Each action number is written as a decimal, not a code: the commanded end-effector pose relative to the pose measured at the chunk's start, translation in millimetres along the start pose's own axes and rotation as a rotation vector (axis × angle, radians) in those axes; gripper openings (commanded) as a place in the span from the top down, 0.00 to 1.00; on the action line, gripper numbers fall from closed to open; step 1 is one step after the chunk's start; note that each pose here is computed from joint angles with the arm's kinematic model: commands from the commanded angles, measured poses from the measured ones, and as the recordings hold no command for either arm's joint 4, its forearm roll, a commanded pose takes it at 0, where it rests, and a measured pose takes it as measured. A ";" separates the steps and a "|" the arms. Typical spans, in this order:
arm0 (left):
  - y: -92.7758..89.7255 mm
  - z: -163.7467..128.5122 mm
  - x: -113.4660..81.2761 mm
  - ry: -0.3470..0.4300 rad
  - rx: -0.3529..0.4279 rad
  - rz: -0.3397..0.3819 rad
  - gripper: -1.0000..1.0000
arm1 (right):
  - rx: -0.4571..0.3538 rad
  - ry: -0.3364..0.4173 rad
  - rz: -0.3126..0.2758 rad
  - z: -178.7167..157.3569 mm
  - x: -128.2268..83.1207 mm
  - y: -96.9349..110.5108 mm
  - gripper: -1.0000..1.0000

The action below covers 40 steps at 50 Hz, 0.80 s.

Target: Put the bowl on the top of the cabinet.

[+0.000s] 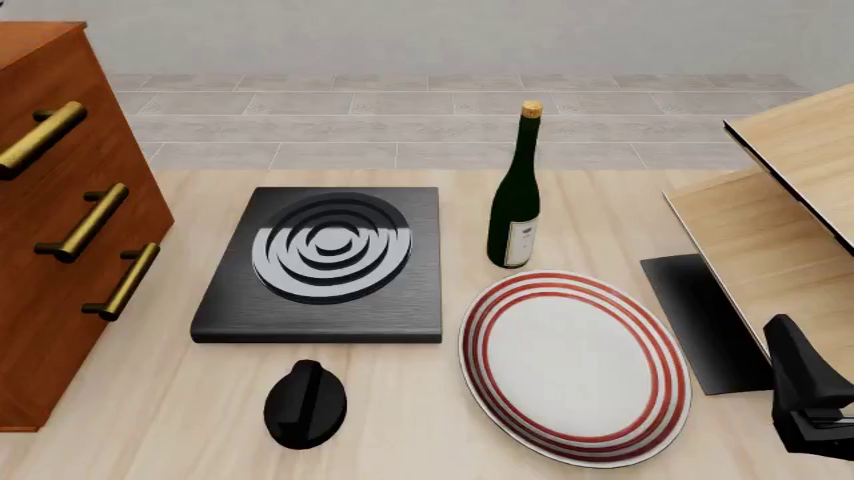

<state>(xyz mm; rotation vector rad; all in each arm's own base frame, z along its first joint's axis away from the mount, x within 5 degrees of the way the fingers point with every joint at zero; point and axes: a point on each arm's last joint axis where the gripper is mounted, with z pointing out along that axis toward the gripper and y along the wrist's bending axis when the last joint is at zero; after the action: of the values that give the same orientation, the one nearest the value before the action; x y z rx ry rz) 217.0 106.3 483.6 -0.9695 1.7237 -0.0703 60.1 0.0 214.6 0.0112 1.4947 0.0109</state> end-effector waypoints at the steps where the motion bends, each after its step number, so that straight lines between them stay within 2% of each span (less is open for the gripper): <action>1: 15.7 -2.1 -7.9 -0.032 -0.056 -0.050 1.00 | 0.000 0.000 0.000 0.0 0.0 0.0 0.00; 20: 41.0 -7.3 -20.1 -0.087 -0.151 -0.124 1.00 | 0.000 0.000 0.000 0.0 0.0 0.0 0.00; 27: 57.8 -9.0 -23.9 -0.116 -0.209 -0.179 1.00 | 0.000 0.000 0.000 0.0 0.0 0.0 0.00; 40: 70.0 -1.7 -23.0 -0.116 -0.246 -0.199 1.00 | 0.000 0.000 0.000 0.0 0.0 0.0 0.00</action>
<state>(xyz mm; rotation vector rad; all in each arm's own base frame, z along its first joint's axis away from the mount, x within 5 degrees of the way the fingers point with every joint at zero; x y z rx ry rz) 182.0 158.1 472.1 -1.2637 1.5714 0.0519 60.1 0.0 214.6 0.0113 1.4947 0.0109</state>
